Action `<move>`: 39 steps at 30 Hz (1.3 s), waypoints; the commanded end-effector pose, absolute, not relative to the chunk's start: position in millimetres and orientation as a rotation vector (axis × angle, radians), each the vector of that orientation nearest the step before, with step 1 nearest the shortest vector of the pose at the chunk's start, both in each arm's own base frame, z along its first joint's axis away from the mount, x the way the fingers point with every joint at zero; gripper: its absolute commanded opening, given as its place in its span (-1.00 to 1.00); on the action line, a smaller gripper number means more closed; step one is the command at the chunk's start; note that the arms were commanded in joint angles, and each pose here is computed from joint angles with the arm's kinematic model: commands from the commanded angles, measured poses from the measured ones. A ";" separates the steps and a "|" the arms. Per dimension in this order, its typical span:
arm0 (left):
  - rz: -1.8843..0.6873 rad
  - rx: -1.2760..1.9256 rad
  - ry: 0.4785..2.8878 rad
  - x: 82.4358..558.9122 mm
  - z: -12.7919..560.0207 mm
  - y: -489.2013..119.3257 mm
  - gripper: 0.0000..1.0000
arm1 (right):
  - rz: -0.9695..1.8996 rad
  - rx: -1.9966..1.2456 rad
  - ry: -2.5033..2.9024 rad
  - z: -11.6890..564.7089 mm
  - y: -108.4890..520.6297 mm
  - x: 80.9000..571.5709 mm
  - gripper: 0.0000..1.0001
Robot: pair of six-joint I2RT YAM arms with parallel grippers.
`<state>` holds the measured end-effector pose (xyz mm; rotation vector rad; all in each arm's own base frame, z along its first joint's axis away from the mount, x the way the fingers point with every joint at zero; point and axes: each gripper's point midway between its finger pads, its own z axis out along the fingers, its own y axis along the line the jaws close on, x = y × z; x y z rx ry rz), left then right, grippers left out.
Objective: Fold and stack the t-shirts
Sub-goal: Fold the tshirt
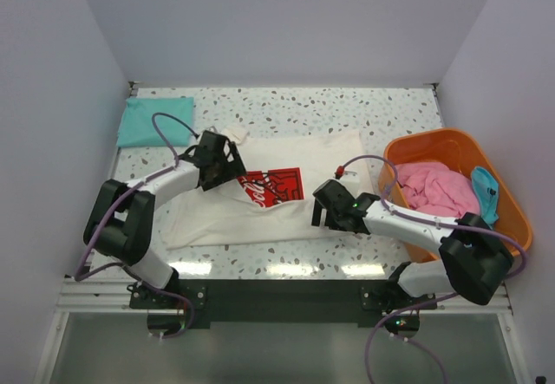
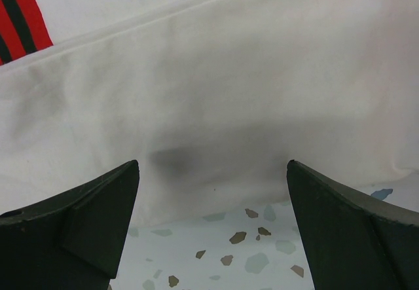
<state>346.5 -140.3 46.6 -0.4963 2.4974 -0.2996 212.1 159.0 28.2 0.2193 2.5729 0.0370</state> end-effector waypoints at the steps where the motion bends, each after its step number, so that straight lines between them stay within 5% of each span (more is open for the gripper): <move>1: -0.322 -0.437 2.423 375.1 62.0 -149.3 1.00 | 0.037 0.267 2.534 33.7 160.7 220.0 0.97; 27: -0.336 -0.353 2.349 475.1 99.0 -187.3 1.00 | -0.001 0.240 2.566 23.0 162.4 220.7 0.97; 33: -0.344 -0.343 2.235 430.7 151.7 -163.7 1.00 | -0.002 0.221 2.585 18.6 164.2 219.1 0.97; 39: -0.254 -0.384 2.345 355.6 112.4 -129.4 1.00 | -0.027 0.197 2.596 16.4 160.7 216.8 0.97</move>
